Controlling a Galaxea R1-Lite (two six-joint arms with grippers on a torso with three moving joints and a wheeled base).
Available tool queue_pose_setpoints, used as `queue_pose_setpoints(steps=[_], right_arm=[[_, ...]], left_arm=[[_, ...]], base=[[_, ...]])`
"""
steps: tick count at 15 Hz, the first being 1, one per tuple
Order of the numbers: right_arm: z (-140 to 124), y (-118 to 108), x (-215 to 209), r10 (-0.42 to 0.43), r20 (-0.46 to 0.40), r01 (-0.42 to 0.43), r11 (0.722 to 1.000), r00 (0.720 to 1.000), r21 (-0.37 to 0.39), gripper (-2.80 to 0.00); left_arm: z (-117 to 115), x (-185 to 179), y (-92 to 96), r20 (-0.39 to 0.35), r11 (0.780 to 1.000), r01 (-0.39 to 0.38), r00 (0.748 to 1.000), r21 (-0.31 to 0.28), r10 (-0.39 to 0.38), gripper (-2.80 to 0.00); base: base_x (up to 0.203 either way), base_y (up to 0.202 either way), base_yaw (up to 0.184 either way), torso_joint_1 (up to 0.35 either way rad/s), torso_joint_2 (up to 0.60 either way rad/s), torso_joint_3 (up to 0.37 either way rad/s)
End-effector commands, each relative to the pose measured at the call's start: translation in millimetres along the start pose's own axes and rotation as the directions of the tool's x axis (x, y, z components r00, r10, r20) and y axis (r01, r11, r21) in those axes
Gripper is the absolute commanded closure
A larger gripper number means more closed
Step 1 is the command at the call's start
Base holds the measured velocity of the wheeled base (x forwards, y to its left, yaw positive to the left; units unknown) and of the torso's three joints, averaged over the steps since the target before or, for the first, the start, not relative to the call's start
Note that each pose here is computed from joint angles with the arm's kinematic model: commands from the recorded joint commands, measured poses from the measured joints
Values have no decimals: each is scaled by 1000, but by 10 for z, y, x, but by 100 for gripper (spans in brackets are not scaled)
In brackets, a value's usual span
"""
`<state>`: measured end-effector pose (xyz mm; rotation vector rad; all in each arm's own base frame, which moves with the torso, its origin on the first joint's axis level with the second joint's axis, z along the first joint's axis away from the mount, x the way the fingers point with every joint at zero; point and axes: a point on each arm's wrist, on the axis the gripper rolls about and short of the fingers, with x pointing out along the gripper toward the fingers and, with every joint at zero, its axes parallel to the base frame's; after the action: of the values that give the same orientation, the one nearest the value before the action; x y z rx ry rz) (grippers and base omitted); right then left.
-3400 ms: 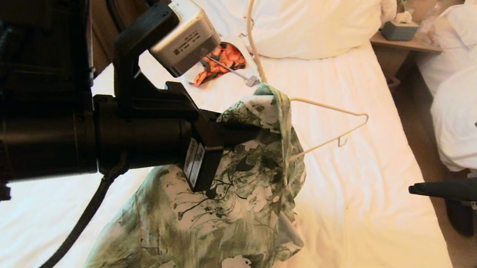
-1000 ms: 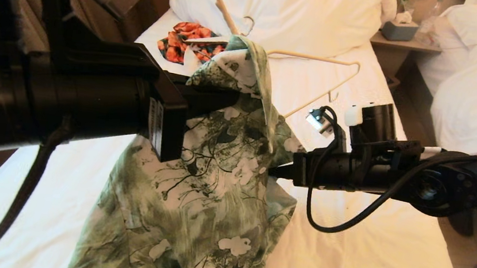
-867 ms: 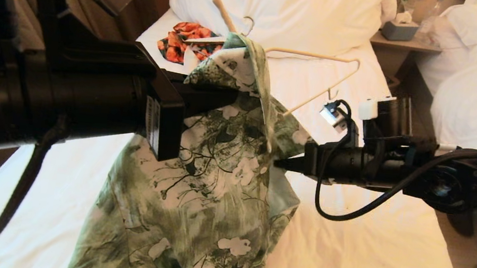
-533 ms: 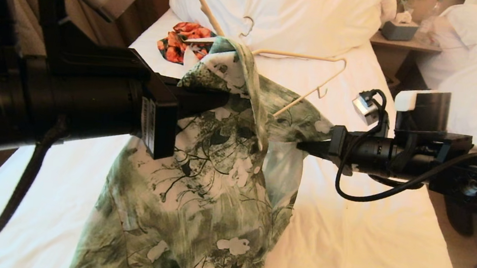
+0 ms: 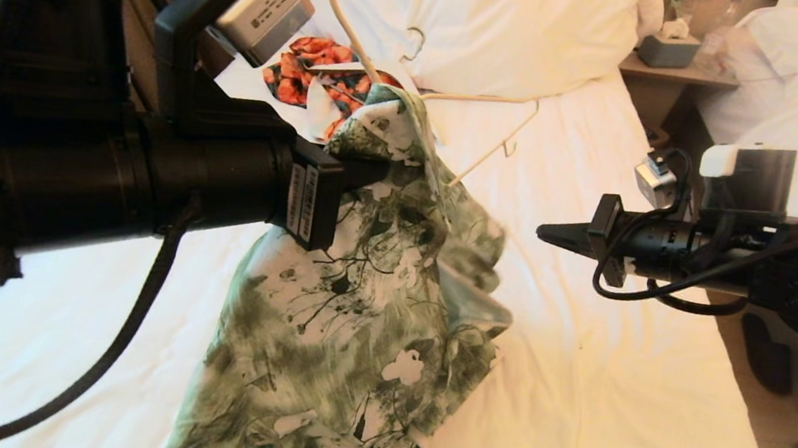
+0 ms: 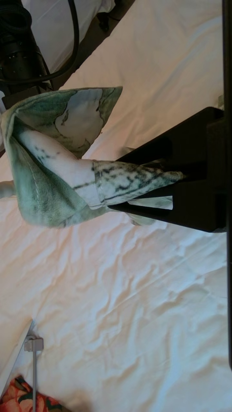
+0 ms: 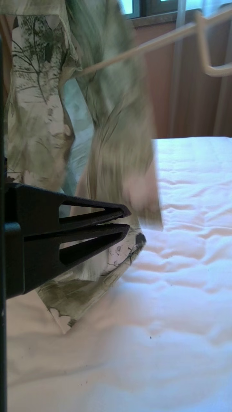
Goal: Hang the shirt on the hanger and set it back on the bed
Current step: Hook the other side of the shirt onto the hanger
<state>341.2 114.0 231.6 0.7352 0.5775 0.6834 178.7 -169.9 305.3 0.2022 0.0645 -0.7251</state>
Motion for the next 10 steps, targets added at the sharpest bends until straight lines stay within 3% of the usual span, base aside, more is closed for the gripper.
queue_pose_setpoints(steps=[1,6,8,10], right_arm=[[18,-14,4,1,3,-1,1000,1000,4,0],[-4,-59,64,-1,-16,1,1000,1000,7,0],[-105,32,128,17,-60,-18,1000,998,-12,0],[-228,82,165,-38,-157,30,998,987,-57,0]], left_arm=[[-53,93,-14,-21,1000,4,1000,2,-4,0],[7,95,-14,-2,1000,4,1000,2,-4,0],[49,95,-8,7,1000,2,1000,3,-2,0],[60,122,-7,8,1000,2,1000,2,-2,0]], base=[[0,0,0,0,0,0],[0,0,0,0,0,0],[0,0,0,0,0,0],[0,0,0,0,0,0]])
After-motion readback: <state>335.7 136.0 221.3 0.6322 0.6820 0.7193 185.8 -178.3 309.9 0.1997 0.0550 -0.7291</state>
